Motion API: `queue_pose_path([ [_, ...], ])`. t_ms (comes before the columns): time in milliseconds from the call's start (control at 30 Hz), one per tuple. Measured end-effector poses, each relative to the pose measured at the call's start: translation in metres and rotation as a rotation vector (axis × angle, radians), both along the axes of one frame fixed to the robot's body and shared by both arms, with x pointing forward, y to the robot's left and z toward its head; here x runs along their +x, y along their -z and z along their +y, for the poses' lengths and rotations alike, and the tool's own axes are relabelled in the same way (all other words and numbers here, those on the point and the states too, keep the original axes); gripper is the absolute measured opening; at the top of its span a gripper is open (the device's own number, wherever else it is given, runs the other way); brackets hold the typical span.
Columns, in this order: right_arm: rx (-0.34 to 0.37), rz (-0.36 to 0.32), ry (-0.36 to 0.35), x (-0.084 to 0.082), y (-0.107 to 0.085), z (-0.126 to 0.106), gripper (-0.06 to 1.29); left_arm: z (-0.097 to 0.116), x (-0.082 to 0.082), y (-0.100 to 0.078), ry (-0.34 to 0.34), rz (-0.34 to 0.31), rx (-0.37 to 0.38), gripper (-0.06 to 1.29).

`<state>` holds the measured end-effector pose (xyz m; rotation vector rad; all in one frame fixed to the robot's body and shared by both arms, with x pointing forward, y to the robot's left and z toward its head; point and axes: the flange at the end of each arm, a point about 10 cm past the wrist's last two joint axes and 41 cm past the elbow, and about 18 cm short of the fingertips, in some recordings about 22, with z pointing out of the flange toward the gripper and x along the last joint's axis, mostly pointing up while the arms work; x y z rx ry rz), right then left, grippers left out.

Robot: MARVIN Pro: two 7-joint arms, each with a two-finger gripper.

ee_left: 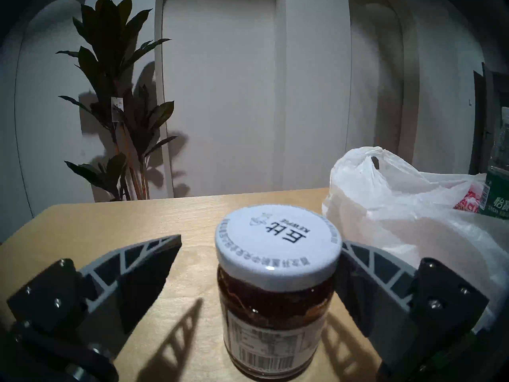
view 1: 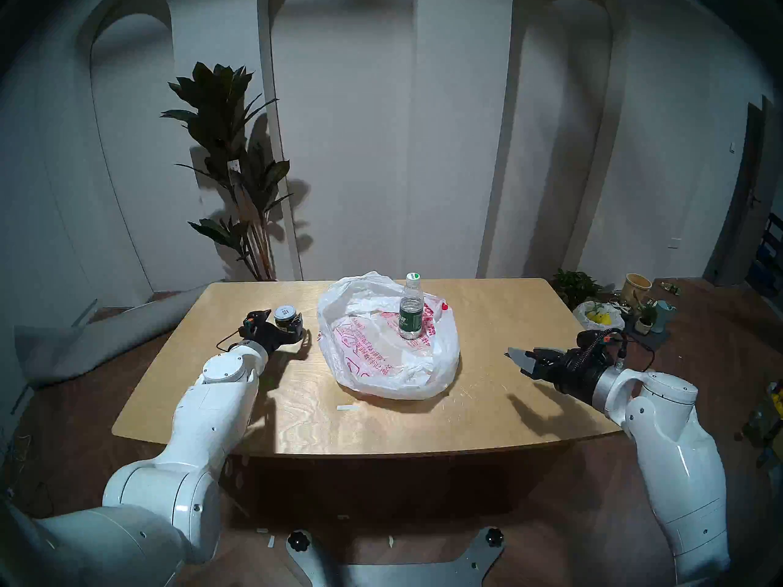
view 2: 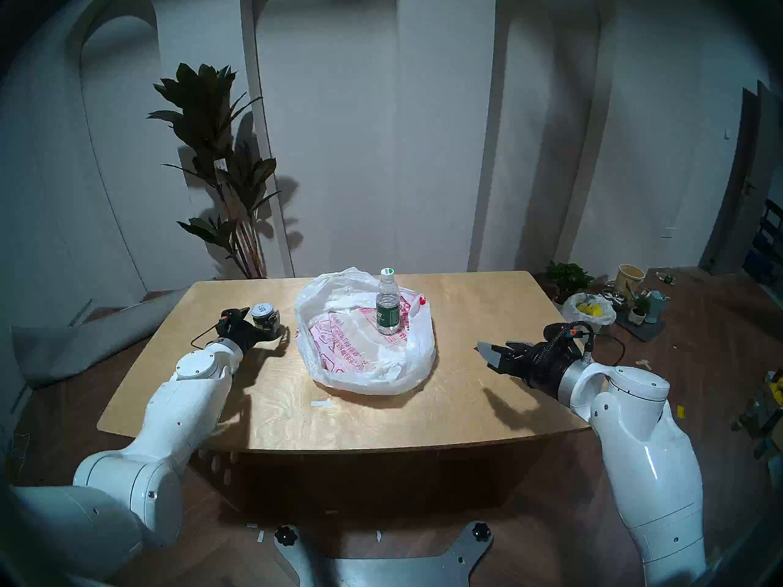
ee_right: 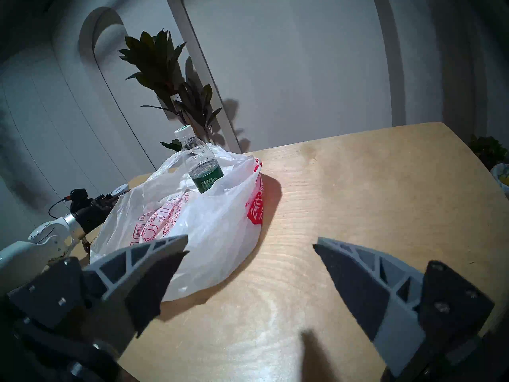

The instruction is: Bag the groceries: heavy items first, fragile items on top

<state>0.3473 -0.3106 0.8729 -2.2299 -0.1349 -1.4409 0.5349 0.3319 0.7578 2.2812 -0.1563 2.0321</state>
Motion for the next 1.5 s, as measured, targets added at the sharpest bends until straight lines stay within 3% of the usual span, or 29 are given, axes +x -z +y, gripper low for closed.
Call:
queue_pose_path([
  [333,0.003,0.014,-0.006,0.000,-0.002,-0.001,1.24,0.001,0.012,0.000,-0.028,0.011,-0.033,1.26],
  [367,0.003,0.015,-0.006,0.000,-0.002,-0.001,1.24,0.001,0.013,0.000,-0.031,0.008,-0.037,1.13],
  [433,0.004,0.017,-0.007,0.001,-0.002,-0.001,1.24,0.001,0.014,0.001,-0.035,0.003,-0.042,0.62],
  [467,0.004,0.017,-0.007,0.001,-0.002,-0.001,1.24,0.001,0.014,0.001,-0.039,-0.003,-0.047,0.56],
  [667,0.005,0.014,-0.006,0.001,-0.003,-0.001,1.24,0.004,0.012,0.003,-0.041,-0.040,-0.057,0.55],
  [867,0.005,0.011,-0.006,0.001,-0.004,-0.001,1.24,0.008,0.012,-0.006,-0.020,-0.112,-0.049,0.55],
  [967,0.005,0.010,-0.006,0.001,-0.004,-0.001,1.24,0.003,0.014,-0.014,0.023,-0.151,-0.036,0.55],
  [1333,0.006,0.009,-0.007,0.002,-0.005,-0.001,1.24,-0.045,0.024,-0.053,0.290,-0.299,0.043,0.55],
  [1500,0.006,0.009,-0.007,0.002,-0.005,-0.001,1.24,-0.054,0.029,-0.075,0.367,-0.356,0.098,0.54],
])
